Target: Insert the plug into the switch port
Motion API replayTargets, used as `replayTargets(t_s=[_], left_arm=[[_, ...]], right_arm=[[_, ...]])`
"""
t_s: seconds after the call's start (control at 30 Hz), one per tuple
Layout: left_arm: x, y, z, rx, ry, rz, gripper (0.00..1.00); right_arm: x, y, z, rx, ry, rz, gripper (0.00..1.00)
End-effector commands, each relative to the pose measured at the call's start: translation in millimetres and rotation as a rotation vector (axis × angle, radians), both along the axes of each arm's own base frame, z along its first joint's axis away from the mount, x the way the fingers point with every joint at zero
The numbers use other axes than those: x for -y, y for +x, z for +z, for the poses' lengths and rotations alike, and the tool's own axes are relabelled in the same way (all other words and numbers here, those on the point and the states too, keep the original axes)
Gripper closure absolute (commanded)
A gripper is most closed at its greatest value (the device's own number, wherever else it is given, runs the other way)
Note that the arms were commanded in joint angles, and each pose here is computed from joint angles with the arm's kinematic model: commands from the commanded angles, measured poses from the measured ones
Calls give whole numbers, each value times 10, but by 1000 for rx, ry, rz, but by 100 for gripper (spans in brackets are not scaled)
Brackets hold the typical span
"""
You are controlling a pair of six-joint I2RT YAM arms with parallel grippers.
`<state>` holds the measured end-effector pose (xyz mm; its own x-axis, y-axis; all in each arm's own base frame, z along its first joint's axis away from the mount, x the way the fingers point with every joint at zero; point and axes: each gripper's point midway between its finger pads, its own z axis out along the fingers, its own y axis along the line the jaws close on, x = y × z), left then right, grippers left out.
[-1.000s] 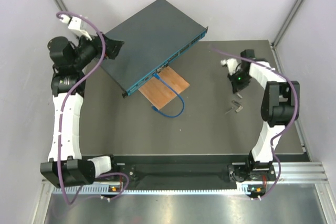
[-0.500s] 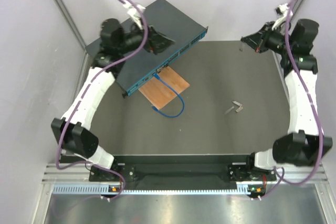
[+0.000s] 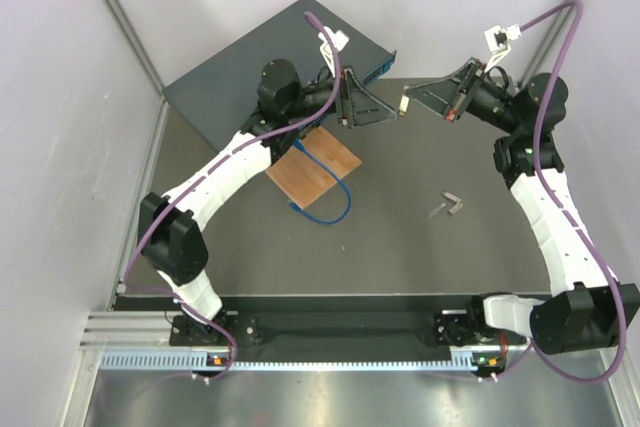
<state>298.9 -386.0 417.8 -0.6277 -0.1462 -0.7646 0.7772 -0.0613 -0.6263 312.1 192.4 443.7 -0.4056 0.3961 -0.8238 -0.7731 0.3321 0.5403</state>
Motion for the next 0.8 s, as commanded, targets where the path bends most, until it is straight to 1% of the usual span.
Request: replayTargets(t_s=[0.0, 0.4, 0.43, 0.5, 0.53, 0.63, 0.67, 0.73, 0.77], left_arm=[[-25, -210, 247, 70, -92, -59, 39], [26, -278, 234, 60, -111, -77, 54], [28, -270, 234, 61, -113, -74, 58], [38, -275, 250, 64, -118, -74, 62], [51, -268, 234, 61, -116, -75, 67], [70, -275, 234, 62, -118, -78, 71], [71, -272, 233, 60, -118, -77, 75], [78, -275, 227, 57, -117, -79, 81], [71, -273, 228, 55, -117, -78, 93]], right_arm=[[-50, -249, 318, 90, 63, 46, 100], [-152, -311, 253, 66, 84, 83, 100], [-157, -313, 248, 61, 85, 86, 100], [-169, -327, 246, 56, 90, 91, 100], [-177, -334, 254, 58, 93, 93, 100], [-181, -345, 279, 61, 100, 98, 100], [-187, -341, 279, 57, 102, 101, 100], [-194, -351, 276, 57, 100, 107, 100], [-194, -358, 276, 58, 99, 108, 100]])
